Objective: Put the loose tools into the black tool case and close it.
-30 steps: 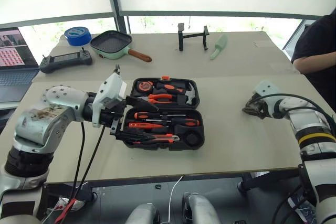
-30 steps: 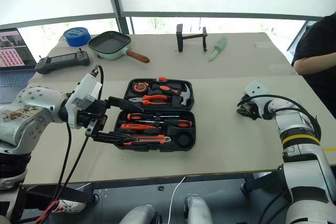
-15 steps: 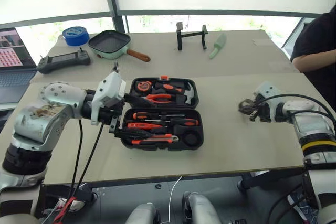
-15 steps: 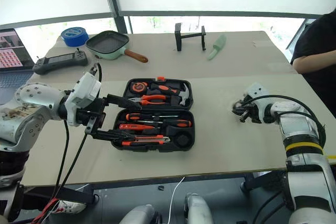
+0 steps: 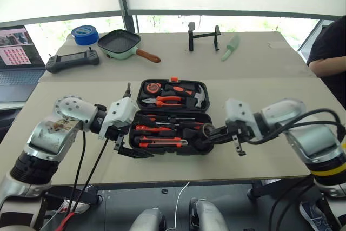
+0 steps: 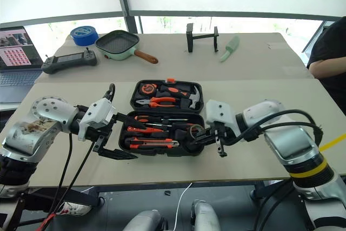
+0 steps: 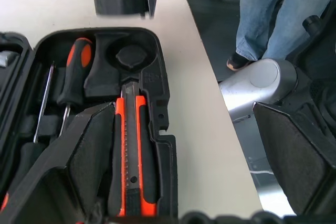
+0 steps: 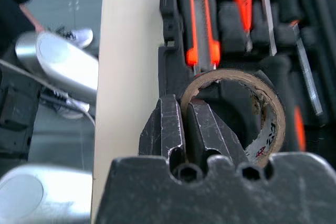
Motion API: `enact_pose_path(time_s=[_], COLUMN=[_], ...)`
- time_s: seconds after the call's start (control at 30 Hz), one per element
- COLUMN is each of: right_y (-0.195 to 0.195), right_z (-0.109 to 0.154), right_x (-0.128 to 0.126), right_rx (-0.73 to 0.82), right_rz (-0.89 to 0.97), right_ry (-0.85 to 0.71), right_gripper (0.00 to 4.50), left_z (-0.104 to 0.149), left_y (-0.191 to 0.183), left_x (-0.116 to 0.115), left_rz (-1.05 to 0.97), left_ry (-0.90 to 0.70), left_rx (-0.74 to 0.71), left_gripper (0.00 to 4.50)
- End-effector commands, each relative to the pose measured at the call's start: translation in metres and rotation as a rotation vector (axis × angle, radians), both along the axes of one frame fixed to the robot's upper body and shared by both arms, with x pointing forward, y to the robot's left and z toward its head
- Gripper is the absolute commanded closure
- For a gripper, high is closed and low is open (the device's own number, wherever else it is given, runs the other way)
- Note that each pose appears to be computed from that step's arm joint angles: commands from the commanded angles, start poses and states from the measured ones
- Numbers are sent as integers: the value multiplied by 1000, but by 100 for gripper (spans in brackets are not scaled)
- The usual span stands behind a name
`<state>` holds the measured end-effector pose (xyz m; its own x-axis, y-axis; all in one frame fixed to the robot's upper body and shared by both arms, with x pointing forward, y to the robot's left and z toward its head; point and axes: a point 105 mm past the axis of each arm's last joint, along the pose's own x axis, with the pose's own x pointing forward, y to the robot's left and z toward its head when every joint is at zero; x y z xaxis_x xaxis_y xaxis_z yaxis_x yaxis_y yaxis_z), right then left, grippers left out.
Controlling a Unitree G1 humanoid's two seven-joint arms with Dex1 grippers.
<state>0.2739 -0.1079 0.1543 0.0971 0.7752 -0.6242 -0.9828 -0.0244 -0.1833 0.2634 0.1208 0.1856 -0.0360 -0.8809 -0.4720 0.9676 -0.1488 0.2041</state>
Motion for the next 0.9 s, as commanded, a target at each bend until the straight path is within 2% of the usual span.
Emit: enact_pose_path(time_s=[0.03,0.23,0.4,0.47,0.5,0.57,0.7,0.8,0.83,0.9], right_y=[9,18,11,11,12,13,16,17,16,0], right_z=[1,-6,-17,-16,-15,-12,-6,10,17,37], right_x=[4,3,8,6,5,3,-3,-1,1,14], right_rx=[-4,-29,-114,-121,-116,-111,-97,-29,0,91], right_rz=[17,48,49,61,67,77,100,66,39,-100], right_ry=[-56,-54,-70,-67,-64,-59,-53,-60,-59,-54], right_gripper=[446,446,446,372,355,292,153,46,21,10], left_z=[8,8,9,9,10,10,11,11,11,7], left_y=[-2,-5,-7,-7,-7,-7,-6,-1,2,21], left_x=[2,4,5,6,6,7,8,13,16,33], left_rz=[-16,-23,-25,-24,-23,-21,-13,30,57,214], left_ry=[-45,-54,-59,-62,-63,-66,-70,-72,-72,-87], left_rx=[2,1,-3,-5,-5,-6,-5,-11,-14,-19], left_gripper=[0,0,0,0,0,0,0,0,0,0])
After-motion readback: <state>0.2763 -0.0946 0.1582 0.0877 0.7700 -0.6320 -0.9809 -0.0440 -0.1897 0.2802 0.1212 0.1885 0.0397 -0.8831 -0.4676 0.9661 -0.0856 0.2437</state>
